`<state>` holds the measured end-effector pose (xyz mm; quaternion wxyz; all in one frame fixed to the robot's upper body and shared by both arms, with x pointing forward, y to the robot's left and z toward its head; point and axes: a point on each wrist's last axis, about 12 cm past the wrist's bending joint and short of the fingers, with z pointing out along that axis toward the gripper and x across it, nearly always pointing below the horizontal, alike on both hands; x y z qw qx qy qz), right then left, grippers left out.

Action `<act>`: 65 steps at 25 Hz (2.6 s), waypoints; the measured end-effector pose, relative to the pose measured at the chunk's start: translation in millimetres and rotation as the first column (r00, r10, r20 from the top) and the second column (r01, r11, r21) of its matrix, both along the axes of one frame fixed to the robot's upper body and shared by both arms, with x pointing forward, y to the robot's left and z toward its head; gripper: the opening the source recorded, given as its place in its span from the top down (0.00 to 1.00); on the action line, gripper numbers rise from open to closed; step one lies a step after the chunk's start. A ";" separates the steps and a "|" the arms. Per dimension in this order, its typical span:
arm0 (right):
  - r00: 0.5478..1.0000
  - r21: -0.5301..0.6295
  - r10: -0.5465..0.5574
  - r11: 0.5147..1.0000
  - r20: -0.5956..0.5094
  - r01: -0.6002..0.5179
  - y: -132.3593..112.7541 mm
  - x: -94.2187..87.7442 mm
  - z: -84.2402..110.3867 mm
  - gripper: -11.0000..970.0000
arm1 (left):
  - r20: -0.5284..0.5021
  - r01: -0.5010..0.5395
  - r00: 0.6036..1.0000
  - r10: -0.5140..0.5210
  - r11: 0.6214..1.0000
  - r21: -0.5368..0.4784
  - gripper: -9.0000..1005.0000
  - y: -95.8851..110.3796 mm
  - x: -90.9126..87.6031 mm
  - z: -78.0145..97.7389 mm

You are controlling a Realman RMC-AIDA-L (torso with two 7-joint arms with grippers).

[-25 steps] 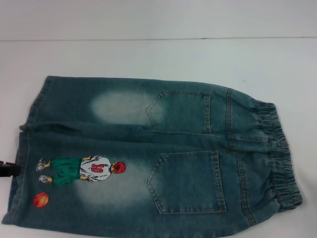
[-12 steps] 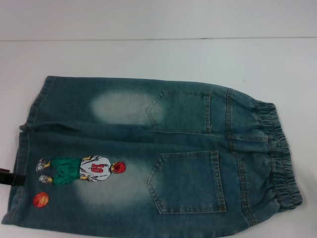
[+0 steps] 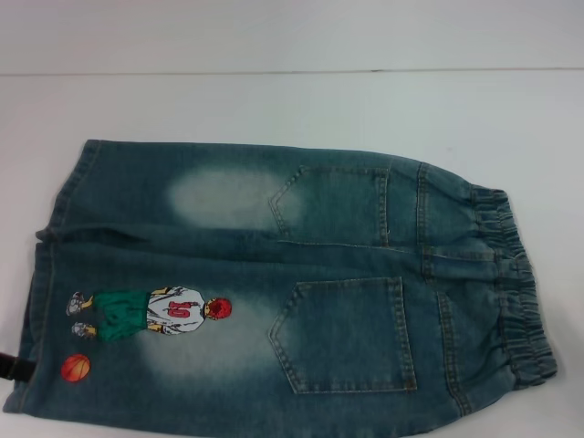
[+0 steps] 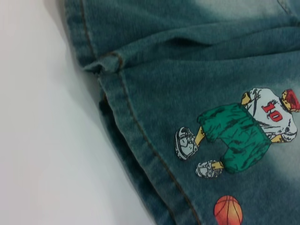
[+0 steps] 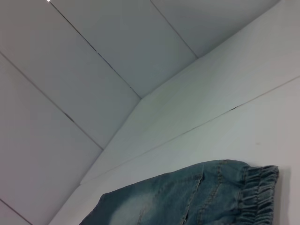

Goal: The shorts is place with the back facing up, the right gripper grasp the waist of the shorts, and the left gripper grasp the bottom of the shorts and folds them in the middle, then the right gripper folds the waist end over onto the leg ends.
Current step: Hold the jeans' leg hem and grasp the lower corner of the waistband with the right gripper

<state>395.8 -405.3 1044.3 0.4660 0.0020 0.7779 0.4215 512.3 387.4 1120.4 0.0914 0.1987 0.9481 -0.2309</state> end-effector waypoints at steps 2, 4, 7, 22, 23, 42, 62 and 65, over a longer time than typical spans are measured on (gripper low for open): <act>1.000 0.006 0.008 1.000 0.006 -0.008 1.1 0.8 0.9 0.06 | -0.009 0.005 1.000 -0.005 1.000 0.005 0.13 0.5 -0.4 0.7; 1.000 0.007 0.011 1.000 0.007 -0.011 1.4 1.1 1.3 0.06 | -0.019 0.013 1.000 -0.013 1.000 0.008 0.08 -0.1 -1.1 0.6; 1.000 0.012 0.019 1.000 0.013 -0.019 2.3 1.8 2.3 0.06 | -0.032 0.023 0.999 -0.023 1.000 0.017 0.08 -0.7 -2.2 -0.2; 0.999 0.026 0.040 0.999 0.028 -0.040 5.4 8.5 6.1 0.06 | -0.081 0.025 0.996 -0.022 0.999 0.026 0.09 2.2 -14.6 -8.3; 0.999 0.026 0.041 0.999 0.029 -0.042 5.7 9.1 6.4 0.06 | -0.092 0.028 0.995 -0.026 0.999 0.018 0.09 1.3 -16.1 -9.0; 0.998 0.041 0.059 0.997 0.033 -0.060 5.2 10.3 10.2 0.06 | -0.137 0.098 0.986 -0.099 0.995 -0.018 0.09 -15.0 -9.4 -13.9; 0.997 0.040 0.062 0.997 0.036 -0.063 4.2 10.0 11.2 0.12 | -0.124 0.136 0.983 -0.139 0.990 -0.031 0.09 -25.8 0.3 -11.5; 0.997 0.040 0.062 0.997 0.036 -0.063 4.2 10.1 11.3 0.12 | -0.115 0.141 0.983 -0.144 0.990 -0.030 0.09 -27.9 3.1 -10.5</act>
